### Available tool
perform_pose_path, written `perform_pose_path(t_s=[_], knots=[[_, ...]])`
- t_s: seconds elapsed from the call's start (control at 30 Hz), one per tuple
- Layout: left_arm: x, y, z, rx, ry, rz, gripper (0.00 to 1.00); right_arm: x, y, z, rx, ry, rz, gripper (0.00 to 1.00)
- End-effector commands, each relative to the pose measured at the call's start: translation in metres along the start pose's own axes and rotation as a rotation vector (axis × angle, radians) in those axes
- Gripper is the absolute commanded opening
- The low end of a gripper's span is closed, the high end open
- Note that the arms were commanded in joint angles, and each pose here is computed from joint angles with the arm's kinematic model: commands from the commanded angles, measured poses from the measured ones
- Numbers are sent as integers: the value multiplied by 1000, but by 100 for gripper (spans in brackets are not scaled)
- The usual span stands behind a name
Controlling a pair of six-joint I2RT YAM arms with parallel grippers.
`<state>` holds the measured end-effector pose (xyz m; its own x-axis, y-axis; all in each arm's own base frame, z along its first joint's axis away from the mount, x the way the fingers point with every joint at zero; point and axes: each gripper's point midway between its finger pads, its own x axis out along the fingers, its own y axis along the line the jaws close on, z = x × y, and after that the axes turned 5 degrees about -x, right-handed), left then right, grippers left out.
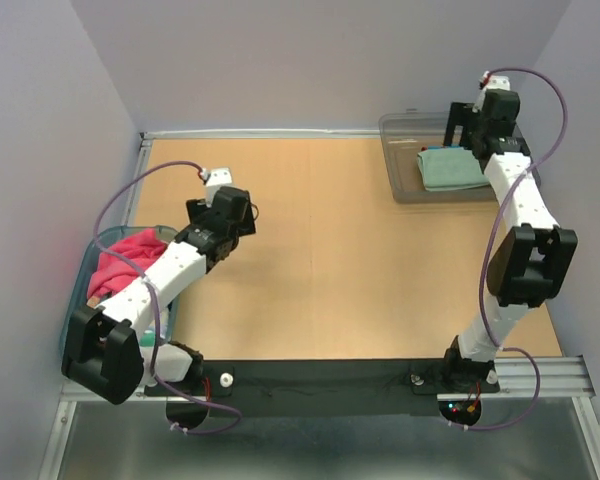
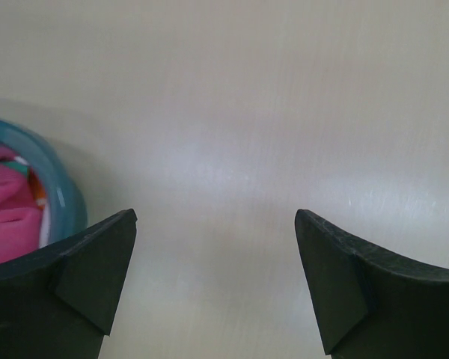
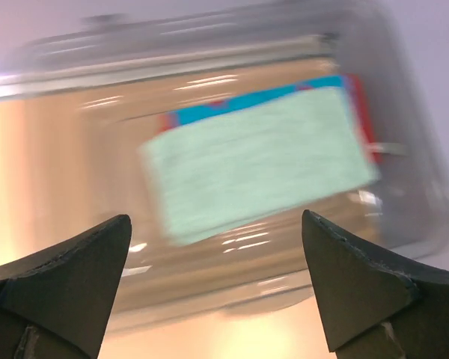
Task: Fold and stack the towels
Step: Neatly place the folded towel into the bin, then grab crumpled towel
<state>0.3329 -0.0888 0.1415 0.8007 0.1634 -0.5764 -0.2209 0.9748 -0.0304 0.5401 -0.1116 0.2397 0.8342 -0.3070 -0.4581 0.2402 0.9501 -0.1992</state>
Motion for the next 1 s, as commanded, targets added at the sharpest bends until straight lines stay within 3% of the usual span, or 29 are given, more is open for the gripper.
perform_pose_path(t_s=[0.0, 0.17, 0.3, 0.37, 0.5, 0.67, 0.8, 0.97], knots=[[-26, 53, 44, -189, -103, 221, 98, -62, 93, 7, 102, -53, 313, 100], [-28, 133, 45, -368, -119, 404, 89, -129, 195, -50, 5, 34, 567, 100], [-31, 197, 37, -460, -137, 558, 87, -177, 247, -91, -53, 97, 742, 100], [-27, 210, 28, -500, -101, 590, 87, -197, 270, -108, -98, 119, 808, 100], [-15, 236, 26, -569, -98, 668, 85, -222, 292, -138, -170, 154, 871, 100], [13, 252, 1, -588, 5, 746, 80, -237, 287, -161, -191, 180, 893, 100], [28, 249, -18, -584, 61, 740, 64, -239, 274, -171, -197, 177, 856, 100], [39, 235, -29, -592, 97, 654, 13, -242, 265, -175, -183, 175, 835, 100]])
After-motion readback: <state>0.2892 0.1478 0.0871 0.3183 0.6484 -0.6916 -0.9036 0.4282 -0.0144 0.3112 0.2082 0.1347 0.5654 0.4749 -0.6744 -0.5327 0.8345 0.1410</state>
